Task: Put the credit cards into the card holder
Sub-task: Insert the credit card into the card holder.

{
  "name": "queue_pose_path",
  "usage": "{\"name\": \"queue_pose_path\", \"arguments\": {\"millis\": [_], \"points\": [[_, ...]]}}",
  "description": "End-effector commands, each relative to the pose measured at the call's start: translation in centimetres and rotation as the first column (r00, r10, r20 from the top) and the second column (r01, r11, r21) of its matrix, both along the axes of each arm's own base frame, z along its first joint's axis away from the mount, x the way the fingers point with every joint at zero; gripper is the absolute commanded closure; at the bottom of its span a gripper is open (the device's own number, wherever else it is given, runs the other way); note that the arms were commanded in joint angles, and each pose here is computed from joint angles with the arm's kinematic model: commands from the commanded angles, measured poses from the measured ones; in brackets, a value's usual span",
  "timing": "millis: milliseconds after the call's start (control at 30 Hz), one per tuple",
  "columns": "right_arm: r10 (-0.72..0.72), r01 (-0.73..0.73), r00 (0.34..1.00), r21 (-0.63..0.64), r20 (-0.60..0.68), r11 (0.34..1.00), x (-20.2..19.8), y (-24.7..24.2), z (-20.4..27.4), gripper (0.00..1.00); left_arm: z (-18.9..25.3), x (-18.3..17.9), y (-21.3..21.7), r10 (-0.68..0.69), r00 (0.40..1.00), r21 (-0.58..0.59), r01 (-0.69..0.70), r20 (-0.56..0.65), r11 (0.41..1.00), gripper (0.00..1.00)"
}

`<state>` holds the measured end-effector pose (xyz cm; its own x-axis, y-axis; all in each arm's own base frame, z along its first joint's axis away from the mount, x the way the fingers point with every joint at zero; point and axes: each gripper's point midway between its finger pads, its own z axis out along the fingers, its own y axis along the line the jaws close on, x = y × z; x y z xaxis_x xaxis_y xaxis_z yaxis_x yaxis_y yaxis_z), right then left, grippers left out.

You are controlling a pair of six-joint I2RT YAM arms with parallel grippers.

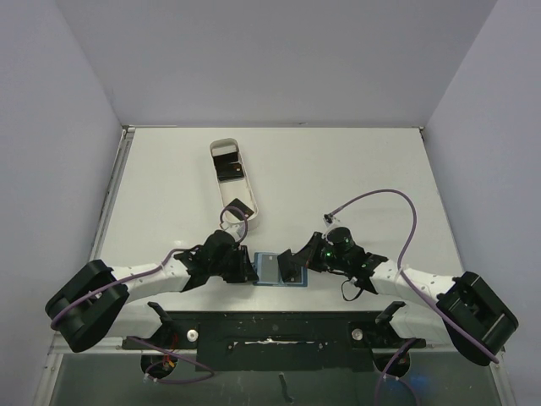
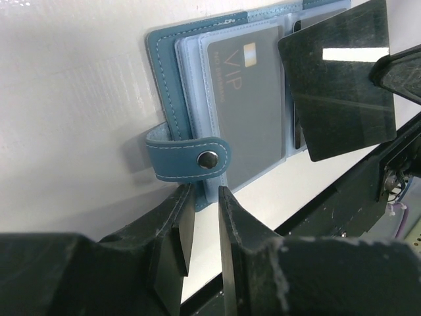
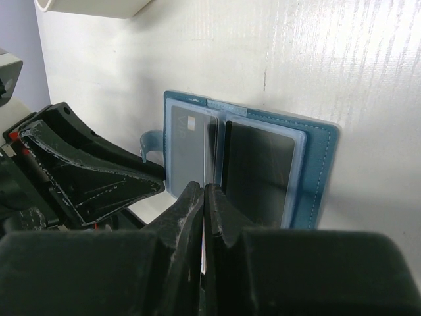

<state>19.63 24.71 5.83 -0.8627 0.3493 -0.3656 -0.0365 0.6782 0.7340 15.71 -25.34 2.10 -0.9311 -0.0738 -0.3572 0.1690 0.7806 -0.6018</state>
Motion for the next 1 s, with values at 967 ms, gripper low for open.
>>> {"name": "queue_pose_path", "arguments": {"millis": [967], "points": [[0.009,-0.008,1.0,-0.031,0.023,0.999,-0.2,-1.0,-2.6,1.0,0.3,0.1,-1.1,0.022,0.999,-0.056,-0.019,0.048,0.998,0.8]]}}
